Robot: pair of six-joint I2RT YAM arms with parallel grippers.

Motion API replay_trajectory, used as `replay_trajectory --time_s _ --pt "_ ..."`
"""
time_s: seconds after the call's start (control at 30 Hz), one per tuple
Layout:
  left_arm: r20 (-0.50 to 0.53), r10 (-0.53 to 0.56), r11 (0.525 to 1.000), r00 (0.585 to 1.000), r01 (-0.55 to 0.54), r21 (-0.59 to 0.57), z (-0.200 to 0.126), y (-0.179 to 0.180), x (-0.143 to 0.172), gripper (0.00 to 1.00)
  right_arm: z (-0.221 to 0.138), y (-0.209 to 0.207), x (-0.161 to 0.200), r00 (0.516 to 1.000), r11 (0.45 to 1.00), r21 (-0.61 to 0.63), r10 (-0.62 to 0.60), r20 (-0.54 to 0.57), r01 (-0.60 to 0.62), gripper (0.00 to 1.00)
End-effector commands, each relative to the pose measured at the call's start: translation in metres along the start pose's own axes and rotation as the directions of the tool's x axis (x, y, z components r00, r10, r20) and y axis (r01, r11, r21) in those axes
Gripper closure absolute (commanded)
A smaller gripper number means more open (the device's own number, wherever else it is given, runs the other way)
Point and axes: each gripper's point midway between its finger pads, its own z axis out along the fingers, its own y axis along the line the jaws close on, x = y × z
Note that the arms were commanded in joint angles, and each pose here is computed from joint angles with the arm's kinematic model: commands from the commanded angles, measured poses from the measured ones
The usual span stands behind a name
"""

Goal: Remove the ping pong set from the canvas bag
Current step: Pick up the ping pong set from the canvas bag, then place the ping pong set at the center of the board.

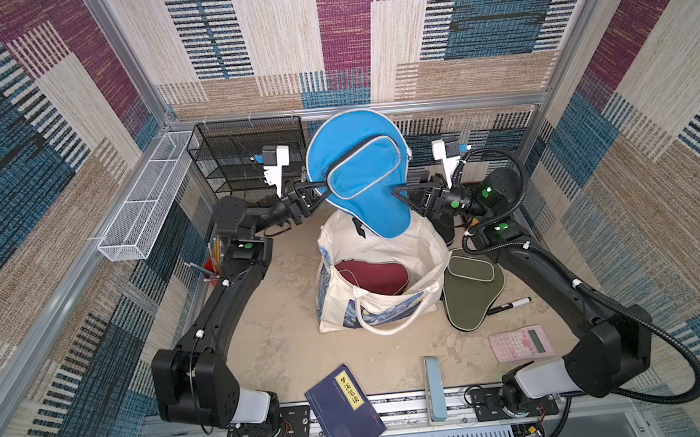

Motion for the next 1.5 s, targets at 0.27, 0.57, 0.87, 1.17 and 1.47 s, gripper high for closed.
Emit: replay_trajectory --time_s 0.27,0.57,0.87,1.17,1.47 --pt "-0.241 0.082 0.730 0.967 -0.223 -0.646 -0.092 0.035 -0.039 1.00 -0.015 -0.042 0.063 0.970 0.974 0.208 -0.036 -0.241 0.088 0.01" --pt "-0.147 -0.163 0.511 0.976 -0.044 -0.858 -0.184 0.137 0.013 1.00 -0.022 -0.041 0.079 0.965 0.975 0.206 -0.026 -0.262 0.082 0.01" --pt "0.015 -0.390 0.437 0.921 0.199 -0.877 -0.206 0.200 0.086 1.00 -0.026 -0.042 0.090 0.965 0.976 0.211 -0.002 -0.263 0.060 0.01" --pt "0.156 -0.496 0.339 0.854 0.356 -0.871 -0.218 0.233 0.137 1.00 -0.024 -0.045 0.093 0.965 0.977 0.210 0.010 -0.263 0.047 0.01" --pt "0.287 -0.460 0.210 0.840 0.417 -0.884 -0.231 0.264 0.158 1.00 -0.025 -0.044 0.094 0.966 0.979 0.201 0.013 -0.259 0.041 0.01"
